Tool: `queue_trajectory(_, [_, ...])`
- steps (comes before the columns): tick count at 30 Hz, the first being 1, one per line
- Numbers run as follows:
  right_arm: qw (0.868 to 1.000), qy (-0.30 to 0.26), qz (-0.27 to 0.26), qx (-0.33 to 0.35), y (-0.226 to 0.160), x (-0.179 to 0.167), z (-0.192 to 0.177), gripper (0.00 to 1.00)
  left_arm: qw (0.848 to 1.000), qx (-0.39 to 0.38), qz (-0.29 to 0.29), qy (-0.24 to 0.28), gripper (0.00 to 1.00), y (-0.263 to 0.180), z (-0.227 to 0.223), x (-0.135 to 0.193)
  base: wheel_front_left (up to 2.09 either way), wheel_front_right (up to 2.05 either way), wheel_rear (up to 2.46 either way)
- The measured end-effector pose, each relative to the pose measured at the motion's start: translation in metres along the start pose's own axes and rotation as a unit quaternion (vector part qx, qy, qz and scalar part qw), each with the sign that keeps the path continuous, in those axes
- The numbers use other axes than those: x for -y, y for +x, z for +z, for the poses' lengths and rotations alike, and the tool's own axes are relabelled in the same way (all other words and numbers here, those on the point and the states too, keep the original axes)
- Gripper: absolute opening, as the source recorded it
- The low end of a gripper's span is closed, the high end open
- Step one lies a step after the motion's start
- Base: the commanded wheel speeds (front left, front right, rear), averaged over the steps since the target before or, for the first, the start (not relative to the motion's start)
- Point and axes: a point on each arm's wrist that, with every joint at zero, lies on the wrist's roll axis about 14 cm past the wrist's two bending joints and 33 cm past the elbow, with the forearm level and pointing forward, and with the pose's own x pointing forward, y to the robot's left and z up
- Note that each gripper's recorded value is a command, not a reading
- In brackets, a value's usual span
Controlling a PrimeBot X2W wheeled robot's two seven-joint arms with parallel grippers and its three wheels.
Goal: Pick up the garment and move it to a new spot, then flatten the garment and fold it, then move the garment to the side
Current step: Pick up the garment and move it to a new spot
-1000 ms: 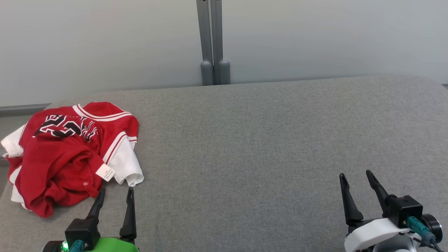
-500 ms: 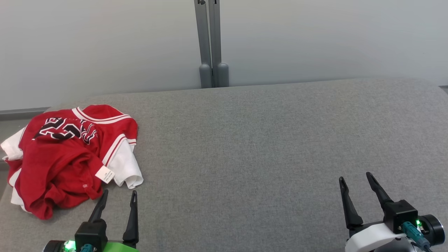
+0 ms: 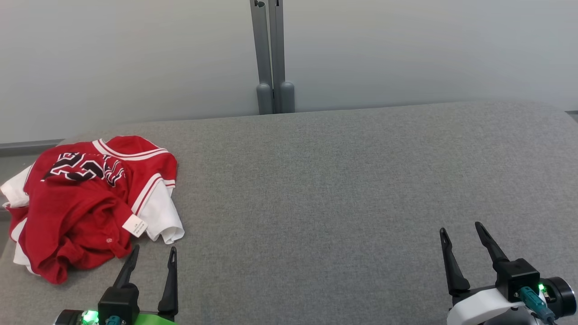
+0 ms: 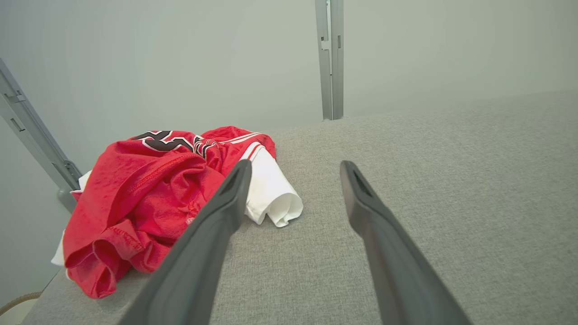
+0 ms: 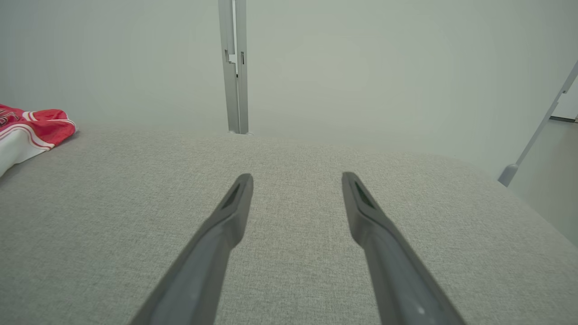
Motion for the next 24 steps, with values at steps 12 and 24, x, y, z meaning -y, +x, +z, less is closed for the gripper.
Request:
queue_trajectory(12, [1.000,0.004,-0.004,-0.004,-0.002,0.000,-0.003,1.00,1.000,-0.002,-0.002,0.001,1.00,0.001,-0.001,0.000,0.00,0.00,0.00])
queue_trajectory(24, [0.998,0.014,0.063,-0.004,0.019,-0.042,-0.004,1.00,0.998,-0.003,0.058,0.002,1.00,-0.021,-0.002,-0.035,0.00,0.00,0.00])
